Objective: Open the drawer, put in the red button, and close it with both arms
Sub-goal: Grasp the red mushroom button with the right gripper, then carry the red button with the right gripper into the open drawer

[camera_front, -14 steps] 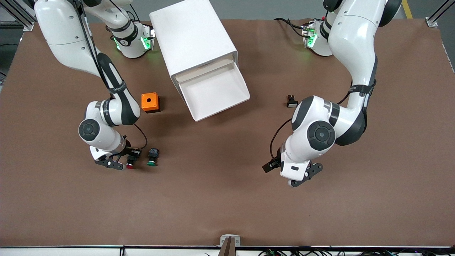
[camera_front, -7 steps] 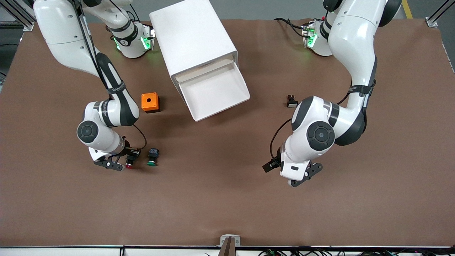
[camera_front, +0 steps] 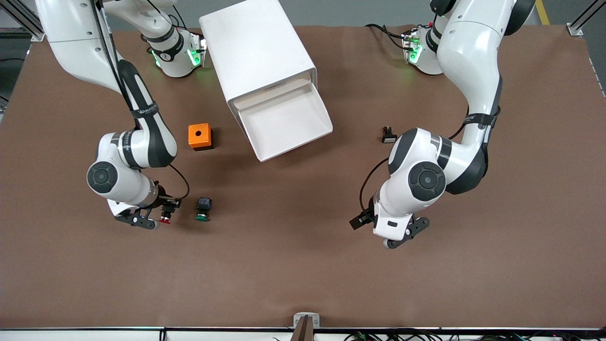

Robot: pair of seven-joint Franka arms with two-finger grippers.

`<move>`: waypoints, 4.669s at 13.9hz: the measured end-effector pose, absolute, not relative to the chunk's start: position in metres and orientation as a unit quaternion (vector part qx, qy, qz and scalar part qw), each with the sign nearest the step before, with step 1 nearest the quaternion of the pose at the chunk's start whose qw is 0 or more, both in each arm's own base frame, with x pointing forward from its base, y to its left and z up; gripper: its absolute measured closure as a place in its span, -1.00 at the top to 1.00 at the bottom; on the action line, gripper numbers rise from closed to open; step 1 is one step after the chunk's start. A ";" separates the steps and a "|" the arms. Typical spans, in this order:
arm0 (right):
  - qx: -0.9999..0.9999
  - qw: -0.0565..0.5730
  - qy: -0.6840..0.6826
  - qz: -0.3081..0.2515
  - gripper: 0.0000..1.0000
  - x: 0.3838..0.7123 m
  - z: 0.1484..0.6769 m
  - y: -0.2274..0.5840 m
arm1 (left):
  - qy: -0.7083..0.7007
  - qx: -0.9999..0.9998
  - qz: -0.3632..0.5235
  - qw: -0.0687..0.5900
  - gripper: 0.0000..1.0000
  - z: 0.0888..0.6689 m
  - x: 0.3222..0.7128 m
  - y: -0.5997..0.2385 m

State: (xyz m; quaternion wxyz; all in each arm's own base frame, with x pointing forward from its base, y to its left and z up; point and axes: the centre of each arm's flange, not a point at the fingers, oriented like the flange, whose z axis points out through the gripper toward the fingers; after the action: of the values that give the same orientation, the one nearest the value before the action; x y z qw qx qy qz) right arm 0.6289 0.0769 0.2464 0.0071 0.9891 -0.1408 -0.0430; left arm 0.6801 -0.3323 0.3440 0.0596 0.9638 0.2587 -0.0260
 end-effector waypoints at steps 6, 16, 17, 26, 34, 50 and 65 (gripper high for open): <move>0.981 0.010 -0.180 -0.074 -0.16 0.626 0.324 0.082 | 0.264 0.962 -0.029 0.057 0.99 0.340 0.683 -0.324; 0.963 0.015 -0.258 -0.073 -0.16 0.586 0.419 0.159 | 0.262 0.963 -0.031 0.055 0.99 0.338 0.680 -0.327; 0.961 0.016 -0.266 -0.071 -0.16 0.580 0.428 0.170 | 0.262 0.963 -0.031 0.055 0.99 0.338 0.680 -0.327; 0.929 0.014 -0.362 -0.071 -0.16 0.532 0.470 0.281 | 0.262 0.963 -0.031 0.056 0.99 0.338 0.680 -0.328; 0.905 0.001 -0.422 -0.050 -0.16 0.492 0.467 0.365 | 0.262 0.963 -0.030 0.056 0.99 0.338 0.680 -0.328; 0.872 0.008 -0.487 -0.039 -0.16 0.434 0.375 0.479 | 0.230 0.972 -0.022 0.043 0.99 0.338 0.661 -0.363; 0.857 0.010 -0.514 -0.035 -0.16 0.418 0.343 0.504 | 0.276 0.961 -0.019 0.016 0.99 0.327 0.623 -0.414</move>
State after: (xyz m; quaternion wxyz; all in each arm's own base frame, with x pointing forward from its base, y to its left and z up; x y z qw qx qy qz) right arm 0.4181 0.5040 0.3430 0.0097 0.8573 -0.5135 -0.0352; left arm 0.6228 -0.4139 0.3274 0.0164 0.9607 0.2763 -0.0189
